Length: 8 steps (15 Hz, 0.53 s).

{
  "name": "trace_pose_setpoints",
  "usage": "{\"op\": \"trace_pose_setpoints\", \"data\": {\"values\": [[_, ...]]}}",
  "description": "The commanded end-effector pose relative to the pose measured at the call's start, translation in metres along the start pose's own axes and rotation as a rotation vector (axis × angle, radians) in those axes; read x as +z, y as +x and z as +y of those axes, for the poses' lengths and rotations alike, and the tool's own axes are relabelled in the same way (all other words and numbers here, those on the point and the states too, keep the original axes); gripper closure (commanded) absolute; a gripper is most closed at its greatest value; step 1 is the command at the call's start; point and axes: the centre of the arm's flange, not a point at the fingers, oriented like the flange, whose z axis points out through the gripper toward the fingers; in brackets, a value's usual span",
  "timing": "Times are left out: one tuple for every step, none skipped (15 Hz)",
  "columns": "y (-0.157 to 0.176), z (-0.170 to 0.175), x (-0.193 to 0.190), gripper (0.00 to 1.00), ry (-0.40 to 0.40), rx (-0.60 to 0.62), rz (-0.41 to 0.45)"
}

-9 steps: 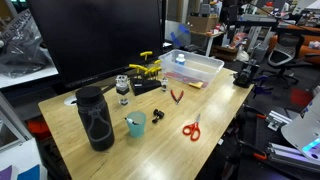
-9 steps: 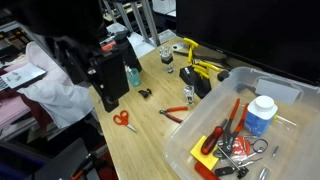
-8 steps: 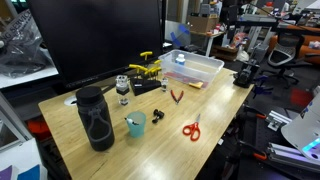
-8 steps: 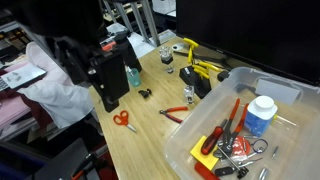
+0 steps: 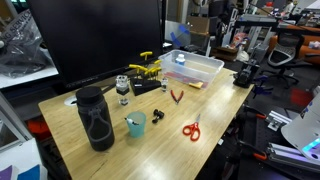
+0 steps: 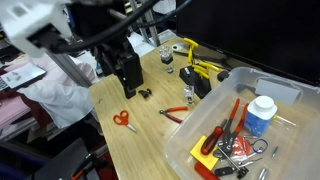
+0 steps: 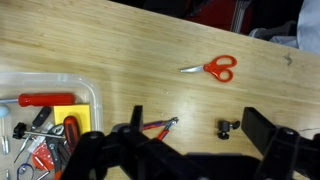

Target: Put the orange pliers from the table into the clear plastic container

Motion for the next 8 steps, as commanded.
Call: {"op": "trace_pose_setpoints", "data": {"values": [[0.031,-0.016,0.022,0.0,-0.049,0.127,0.068],[0.038,-0.02,0.027,0.0,-0.072,0.16,0.093],[0.044,-0.024,0.031,0.0,-0.098,0.165,0.096],[0.038,-0.021,0.03,0.0,-0.063,0.124,0.073],[0.041,-0.024,0.034,0.0,-0.068,0.128,0.071],[0.041,-0.024,0.035,0.0,-0.068,0.128,0.068],[0.041,-0.024,0.034,0.0,-0.068,0.128,0.07],[0.041,-0.023,0.033,0.0,-0.068,0.13,0.072]]}}
